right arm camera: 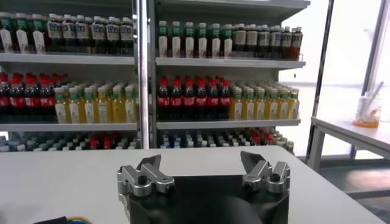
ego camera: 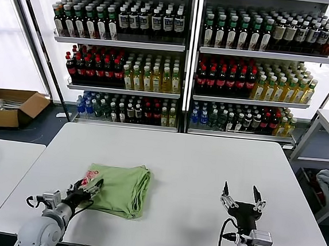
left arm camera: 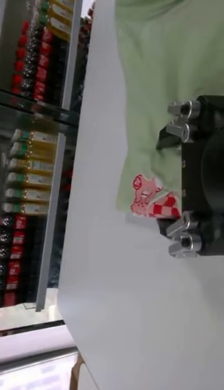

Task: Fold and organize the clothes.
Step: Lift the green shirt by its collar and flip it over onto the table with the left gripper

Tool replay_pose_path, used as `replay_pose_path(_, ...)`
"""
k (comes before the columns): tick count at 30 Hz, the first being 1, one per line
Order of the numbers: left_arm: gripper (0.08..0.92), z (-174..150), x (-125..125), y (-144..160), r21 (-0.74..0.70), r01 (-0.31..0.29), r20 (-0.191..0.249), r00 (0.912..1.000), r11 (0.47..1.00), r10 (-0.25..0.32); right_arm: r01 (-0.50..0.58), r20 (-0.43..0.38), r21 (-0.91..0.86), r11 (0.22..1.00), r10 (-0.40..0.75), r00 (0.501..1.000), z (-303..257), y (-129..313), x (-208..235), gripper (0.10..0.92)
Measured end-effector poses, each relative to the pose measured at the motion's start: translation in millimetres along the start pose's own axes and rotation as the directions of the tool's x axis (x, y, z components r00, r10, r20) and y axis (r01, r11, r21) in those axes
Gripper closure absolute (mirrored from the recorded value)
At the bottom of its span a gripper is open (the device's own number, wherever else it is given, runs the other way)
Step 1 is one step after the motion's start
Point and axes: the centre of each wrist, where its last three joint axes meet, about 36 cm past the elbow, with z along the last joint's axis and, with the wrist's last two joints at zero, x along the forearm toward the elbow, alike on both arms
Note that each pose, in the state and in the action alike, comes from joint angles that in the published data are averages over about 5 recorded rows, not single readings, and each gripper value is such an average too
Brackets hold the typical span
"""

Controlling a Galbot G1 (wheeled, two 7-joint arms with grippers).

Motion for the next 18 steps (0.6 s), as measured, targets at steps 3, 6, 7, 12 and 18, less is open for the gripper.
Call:
replay_pose_path(3,0.428,1.9,-1.7,1.9,0.009,-0.002,-0.006,1.0,1.0,0.002,0.0,0.004,-0.001,1.0,0.0,1.0,-1.3,0.0,0.4,0.2)
replay_pose_path(6,0.515,3.3,-3.0,4.0,0.016,-0.001,-0.011,0.9999,1.0,0.001,0.0,0.006,-0.003,1.0,0.0,1.0,-2.2,0.2,0.8,0.2)
replay_pose_path(7,0.541,3.6,-3.3,4.8,0.017,0.0,-0.012,0.9999,1.0,0.0,0.0,0.006,-0.004,1.0,0.0,1.0,-2.4,0.4,0.8,0.2)
replay_pose_path(12,0.688,5.4,-3.8,9.2,0.02,0.007,-0.018,0.9998,1.0,-0.006,-0.002,0.011,-0.007,1.0,0.002,1.0,-3.9,1.1,-0.1,0.2)
replay_pose_path(18,0.858,9.4,-4.8,15.2,0.012,0.025,-0.015,0.9996,1.0,-0.025,-0.001,0.018,-0.004,1.0,0.001,1.0,-6.4,1.3,-1.5,0.2)
